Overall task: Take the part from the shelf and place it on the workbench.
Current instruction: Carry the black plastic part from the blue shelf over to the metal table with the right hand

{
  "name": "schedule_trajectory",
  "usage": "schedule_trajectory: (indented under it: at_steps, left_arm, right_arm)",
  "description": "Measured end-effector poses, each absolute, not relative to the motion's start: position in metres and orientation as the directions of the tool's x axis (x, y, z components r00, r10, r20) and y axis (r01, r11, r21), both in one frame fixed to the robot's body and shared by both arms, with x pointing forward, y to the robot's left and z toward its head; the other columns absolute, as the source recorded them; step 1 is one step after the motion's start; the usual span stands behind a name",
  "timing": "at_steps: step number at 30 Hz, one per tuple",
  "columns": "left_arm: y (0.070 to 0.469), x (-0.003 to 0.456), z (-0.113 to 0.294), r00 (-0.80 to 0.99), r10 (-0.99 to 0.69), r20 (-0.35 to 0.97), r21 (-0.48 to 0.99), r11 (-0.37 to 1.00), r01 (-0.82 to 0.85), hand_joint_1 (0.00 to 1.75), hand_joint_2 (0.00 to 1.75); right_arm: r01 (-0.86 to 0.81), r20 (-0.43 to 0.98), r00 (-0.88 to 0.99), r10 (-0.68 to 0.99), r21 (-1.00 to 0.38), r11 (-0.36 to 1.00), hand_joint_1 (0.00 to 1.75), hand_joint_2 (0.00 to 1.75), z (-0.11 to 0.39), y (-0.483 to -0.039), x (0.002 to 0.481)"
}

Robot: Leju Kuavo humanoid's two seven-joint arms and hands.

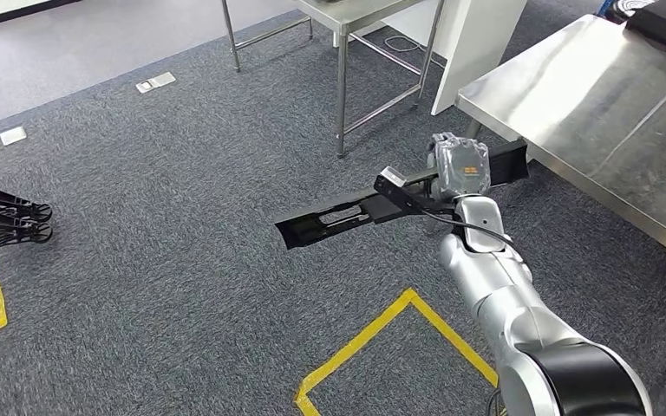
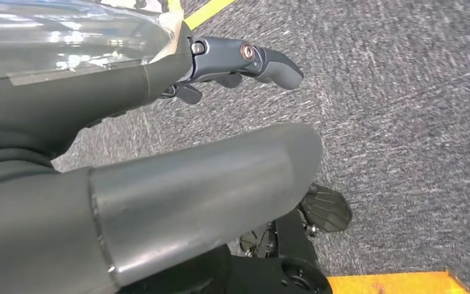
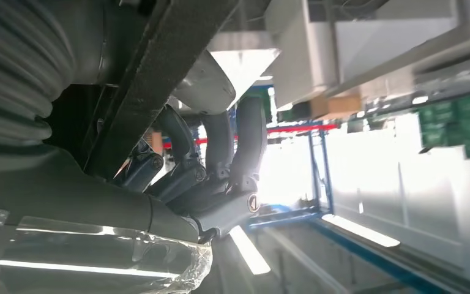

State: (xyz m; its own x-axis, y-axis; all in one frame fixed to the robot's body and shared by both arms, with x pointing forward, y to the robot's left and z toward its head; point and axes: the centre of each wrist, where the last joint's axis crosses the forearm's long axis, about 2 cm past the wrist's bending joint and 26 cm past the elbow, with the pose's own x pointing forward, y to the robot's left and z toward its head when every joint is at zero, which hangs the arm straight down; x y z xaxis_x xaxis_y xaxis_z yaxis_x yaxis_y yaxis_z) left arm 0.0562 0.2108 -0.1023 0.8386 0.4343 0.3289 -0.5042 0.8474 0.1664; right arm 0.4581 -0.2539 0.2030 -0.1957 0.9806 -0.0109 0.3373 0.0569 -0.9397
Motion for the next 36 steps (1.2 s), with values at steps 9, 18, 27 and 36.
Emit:
schedule_trajectory:
  at_steps: [9,18,27,36]
  left_arm:
    - [0.211,0.056,-0.102,0.84,0.436,0.323,0.184,0.842,-0.508,0.0,0.0]
    - [0.212,0.055,-0.102,0.847,0.459,0.268,0.261,0.811,-0.523,0.0,0.0]
    - [0.208,0.05,-0.101,0.833,0.496,0.247,0.304,0.776,-0.552,0.0,0.0]
    - [0.209,0.052,-0.101,0.824,0.5,0.267,0.278,0.779,-0.563,0.0,0.0]
  right_arm:
    - [0.364,-0.017,-0.181,0.983,-0.93,0.051,1.75,1.75,0.211,-0.261,0.461]
    - [0.381,-0.047,-0.13,0.99,-0.925,0.006,1.75,1.75,0.223,-0.28,0.466]
    - [0.38,-0.115,0.022,0.993,-0.918,-0.115,1.75,1.75,0.247,-0.334,0.473]
    - [0.401,-0.137,0.121,0.983,-0.899,-0.175,1.75,1.75,0.285,-0.368,0.483]
